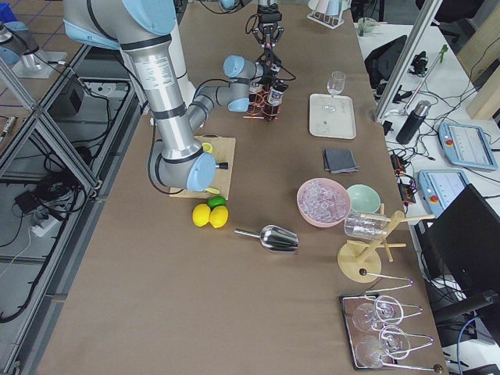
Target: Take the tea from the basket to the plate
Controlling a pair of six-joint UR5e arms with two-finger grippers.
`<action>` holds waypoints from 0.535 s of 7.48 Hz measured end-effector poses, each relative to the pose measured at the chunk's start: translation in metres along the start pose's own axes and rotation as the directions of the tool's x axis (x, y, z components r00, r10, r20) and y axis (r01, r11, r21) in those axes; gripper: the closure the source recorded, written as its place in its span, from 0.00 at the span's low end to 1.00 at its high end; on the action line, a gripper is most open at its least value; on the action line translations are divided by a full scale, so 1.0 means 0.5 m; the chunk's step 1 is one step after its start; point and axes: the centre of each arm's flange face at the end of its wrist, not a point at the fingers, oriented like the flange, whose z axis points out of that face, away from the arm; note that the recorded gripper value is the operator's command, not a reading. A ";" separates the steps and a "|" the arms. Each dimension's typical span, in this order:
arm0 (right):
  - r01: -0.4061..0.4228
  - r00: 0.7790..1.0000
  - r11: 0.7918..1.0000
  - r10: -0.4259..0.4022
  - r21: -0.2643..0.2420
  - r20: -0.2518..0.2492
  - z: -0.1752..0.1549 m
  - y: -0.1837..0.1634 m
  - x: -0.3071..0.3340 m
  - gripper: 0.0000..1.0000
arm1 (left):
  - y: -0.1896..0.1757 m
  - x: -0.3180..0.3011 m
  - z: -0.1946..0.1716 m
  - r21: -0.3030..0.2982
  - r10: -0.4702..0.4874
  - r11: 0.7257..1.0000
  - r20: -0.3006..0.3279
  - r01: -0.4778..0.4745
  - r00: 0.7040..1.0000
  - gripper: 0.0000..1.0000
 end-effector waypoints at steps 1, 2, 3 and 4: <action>0.007 1.000 1.000 -0.007 -0.001 -0.010 0.004 0.009 -0.001 0.71 | 0.000 -0.001 0.001 -0.001 0.000 1.000 0.001 0.000 1.000 1.00; 0.016 1.000 1.000 -0.016 -0.003 -0.025 0.011 0.018 0.003 1.00 | 0.001 -0.001 0.002 -0.002 0.000 1.000 0.002 0.000 1.000 1.00; 0.035 0.999 0.999 -0.035 -0.003 -0.035 0.016 0.025 0.004 1.00 | 0.001 -0.001 0.002 -0.002 0.001 1.000 0.002 -0.001 1.000 1.00; 0.052 0.998 0.999 -0.052 -0.002 -0.040 0.017 0.027 0.004 1.00 | 0.000 -0.001 0.003 -0.003 0.002 1.000 0.002 -0.002 1.000 1.00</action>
